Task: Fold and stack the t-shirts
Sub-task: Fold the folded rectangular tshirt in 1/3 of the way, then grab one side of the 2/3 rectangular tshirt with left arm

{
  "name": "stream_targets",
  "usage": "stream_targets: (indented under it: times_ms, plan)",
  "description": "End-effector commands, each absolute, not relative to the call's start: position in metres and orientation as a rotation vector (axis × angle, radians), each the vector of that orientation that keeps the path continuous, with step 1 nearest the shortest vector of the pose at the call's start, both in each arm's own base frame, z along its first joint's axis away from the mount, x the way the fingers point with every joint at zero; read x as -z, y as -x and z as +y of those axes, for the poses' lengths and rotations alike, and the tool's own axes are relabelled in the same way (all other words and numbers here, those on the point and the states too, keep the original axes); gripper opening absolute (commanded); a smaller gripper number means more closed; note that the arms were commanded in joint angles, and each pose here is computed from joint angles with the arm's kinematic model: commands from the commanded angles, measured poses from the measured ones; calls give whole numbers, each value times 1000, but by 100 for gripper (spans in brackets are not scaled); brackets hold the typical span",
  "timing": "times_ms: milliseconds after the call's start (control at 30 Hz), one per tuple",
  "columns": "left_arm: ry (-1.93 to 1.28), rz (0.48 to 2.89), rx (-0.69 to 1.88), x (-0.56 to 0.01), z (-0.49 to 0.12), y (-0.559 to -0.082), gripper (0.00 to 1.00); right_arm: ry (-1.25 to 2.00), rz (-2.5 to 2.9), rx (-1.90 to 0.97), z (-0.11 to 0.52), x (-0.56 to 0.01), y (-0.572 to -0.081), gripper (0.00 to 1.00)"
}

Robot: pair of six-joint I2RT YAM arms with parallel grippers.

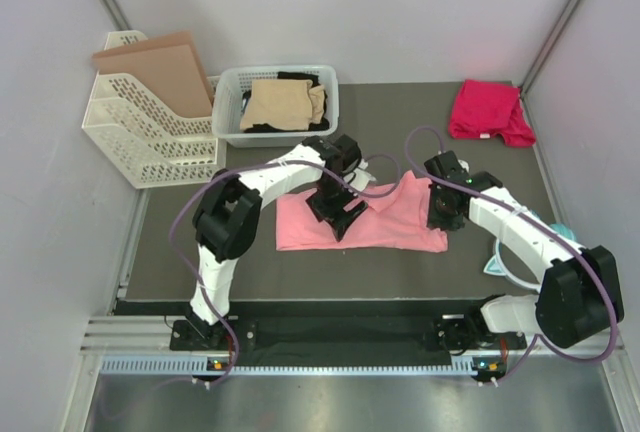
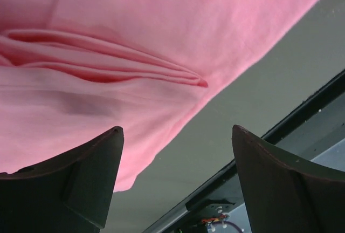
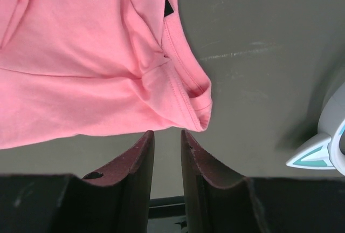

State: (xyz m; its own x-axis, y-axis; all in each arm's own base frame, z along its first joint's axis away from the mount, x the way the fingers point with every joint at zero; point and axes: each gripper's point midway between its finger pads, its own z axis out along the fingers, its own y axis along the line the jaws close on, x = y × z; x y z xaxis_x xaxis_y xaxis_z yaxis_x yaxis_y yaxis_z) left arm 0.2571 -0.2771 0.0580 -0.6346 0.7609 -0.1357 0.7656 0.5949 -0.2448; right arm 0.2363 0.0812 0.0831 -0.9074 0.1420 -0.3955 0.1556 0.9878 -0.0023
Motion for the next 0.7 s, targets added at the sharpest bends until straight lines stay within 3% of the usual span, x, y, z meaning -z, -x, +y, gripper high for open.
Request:
stream_targets:
  times_ms: [0, 333, 467, 667]
  plan:
    - [-1349, 2659, 495, -91, -277, -257, 87, -197, 2670, -2, 91, -105, -248, 27]
    - [-884, 2706, 520, -116, -164, -309, 89, -194, 2657, 33, 86, -107, -248, 27]
    - [-809, 2787, 489, -91, -131, -299, 89, -188, 2657, 27, 89, -108, -250, 27]
    - [-795, 2903, 538, -60, -131, -284, 83, -189, 2648, 17, 92, -112, -253, 27]
